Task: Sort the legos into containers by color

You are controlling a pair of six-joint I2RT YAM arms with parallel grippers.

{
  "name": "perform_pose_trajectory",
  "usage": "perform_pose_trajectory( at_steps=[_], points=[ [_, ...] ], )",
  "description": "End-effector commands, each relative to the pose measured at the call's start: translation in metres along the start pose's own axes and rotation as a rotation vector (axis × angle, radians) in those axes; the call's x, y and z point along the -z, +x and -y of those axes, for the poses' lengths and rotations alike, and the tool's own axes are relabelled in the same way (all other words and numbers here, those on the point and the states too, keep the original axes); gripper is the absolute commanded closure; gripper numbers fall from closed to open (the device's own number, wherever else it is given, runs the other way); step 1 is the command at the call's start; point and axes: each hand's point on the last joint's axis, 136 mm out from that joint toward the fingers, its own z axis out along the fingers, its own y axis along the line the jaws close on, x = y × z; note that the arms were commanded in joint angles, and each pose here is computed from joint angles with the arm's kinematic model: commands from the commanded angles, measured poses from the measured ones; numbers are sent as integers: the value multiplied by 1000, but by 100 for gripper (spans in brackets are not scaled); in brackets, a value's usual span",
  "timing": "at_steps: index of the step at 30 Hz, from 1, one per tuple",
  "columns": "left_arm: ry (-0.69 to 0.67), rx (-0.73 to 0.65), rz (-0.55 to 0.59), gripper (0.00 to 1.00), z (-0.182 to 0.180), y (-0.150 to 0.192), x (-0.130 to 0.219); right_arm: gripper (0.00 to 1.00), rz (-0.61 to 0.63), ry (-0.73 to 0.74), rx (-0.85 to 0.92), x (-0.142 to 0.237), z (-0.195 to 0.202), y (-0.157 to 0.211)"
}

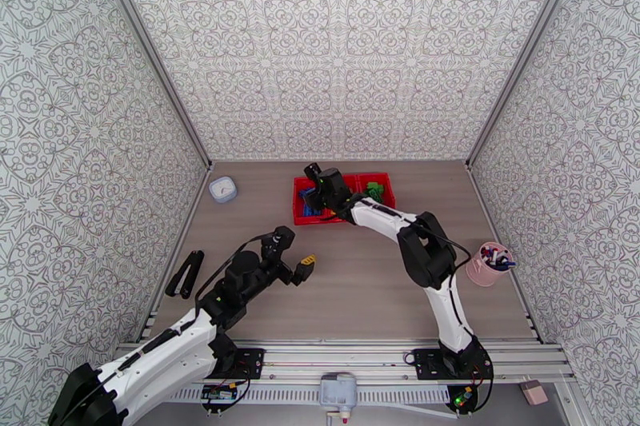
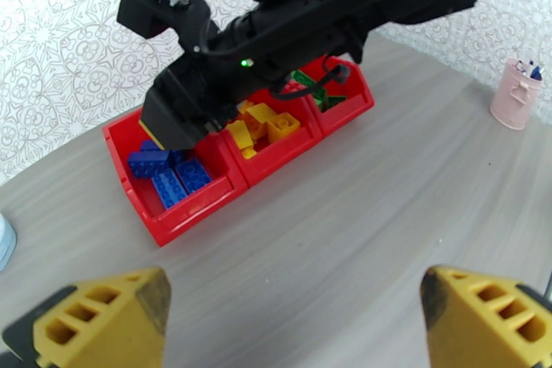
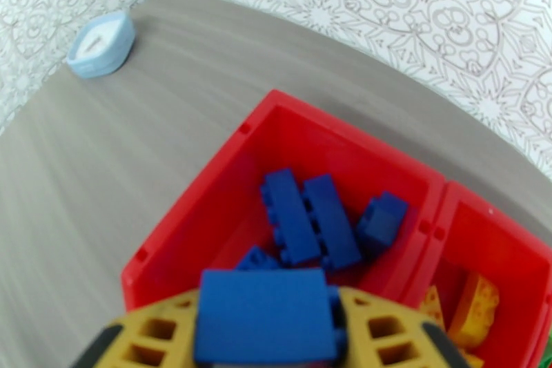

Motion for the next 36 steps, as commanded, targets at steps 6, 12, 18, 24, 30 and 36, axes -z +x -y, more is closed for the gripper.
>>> perform_pose_trajectory(
  at_steps=[6,12,18,24,30,36],
  points=[
    [-95,35,-1,0,-18,2,1,34,55,25,-4,5,6,-31],
    [-179,47,-6,0,-42,-4,4,14,117,55,-10,53,16,-48],
    [-381,11,-33,0,-94,-6,14,7,199,118,-22,123,41,-38],
    [-571,1,-42,0,-151,-3,25,4,253,278,-60,199,94,-5],
    [-666,41,-27,0,-191,15,28,0,240,520,-91,264,165,48],
    [-680,79,-25,0,-211,37,28,0,186,652,-102,289,211,102]
  ],
)
